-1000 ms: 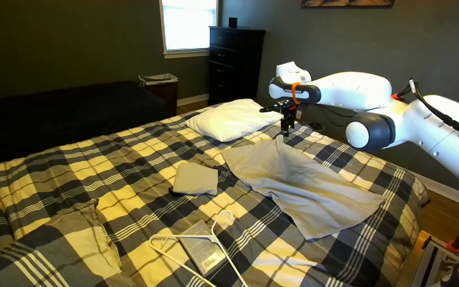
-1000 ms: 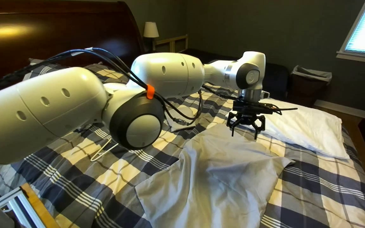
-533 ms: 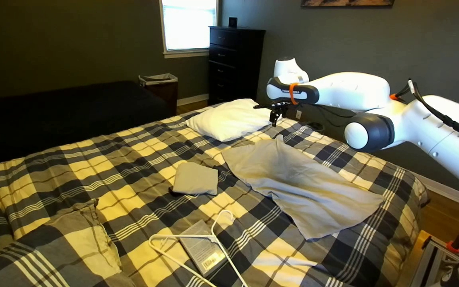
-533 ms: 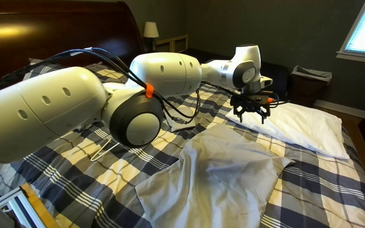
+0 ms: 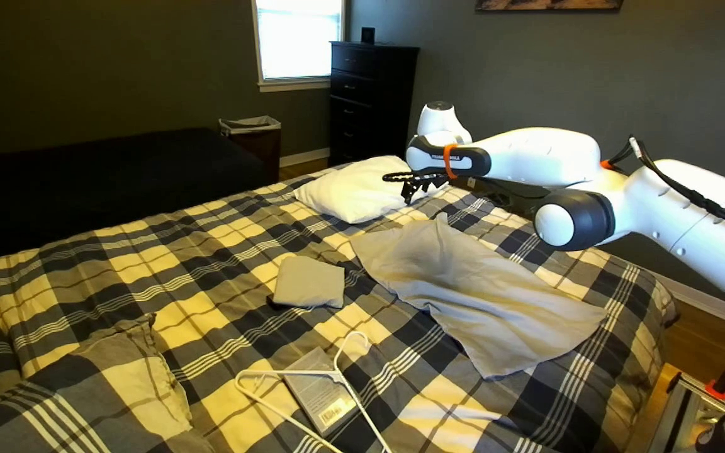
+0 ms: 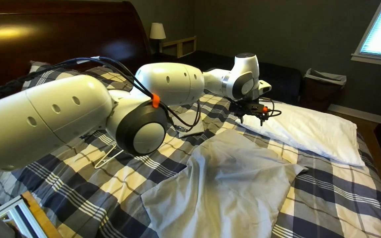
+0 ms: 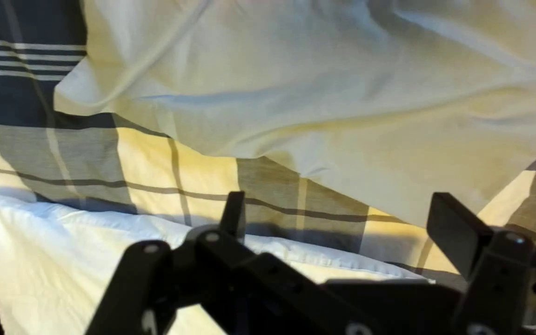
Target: Unfold the pillow case on the right
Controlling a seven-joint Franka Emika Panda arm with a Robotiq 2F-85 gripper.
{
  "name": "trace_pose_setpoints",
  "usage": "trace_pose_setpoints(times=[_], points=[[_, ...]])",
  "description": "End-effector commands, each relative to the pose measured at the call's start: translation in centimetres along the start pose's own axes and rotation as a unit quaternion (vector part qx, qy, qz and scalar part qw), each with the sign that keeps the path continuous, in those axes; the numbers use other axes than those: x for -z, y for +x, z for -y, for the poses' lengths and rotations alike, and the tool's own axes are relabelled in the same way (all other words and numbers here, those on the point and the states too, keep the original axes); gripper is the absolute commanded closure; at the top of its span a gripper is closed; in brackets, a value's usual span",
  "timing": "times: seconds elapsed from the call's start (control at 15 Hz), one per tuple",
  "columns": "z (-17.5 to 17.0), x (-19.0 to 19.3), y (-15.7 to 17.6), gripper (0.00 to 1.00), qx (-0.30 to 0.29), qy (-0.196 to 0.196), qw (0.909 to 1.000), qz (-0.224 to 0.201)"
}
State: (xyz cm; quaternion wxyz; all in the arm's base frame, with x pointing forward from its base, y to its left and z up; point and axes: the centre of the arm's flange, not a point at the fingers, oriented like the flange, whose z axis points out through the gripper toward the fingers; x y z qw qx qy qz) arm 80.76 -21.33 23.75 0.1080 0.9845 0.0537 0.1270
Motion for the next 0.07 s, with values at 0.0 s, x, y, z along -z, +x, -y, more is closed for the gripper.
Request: trace_pose_setpoints(times=[0.0], points=[[0.36, -0.36, -0.05, 0.0, 0.001, 0.002, 1.0, 0.002]])
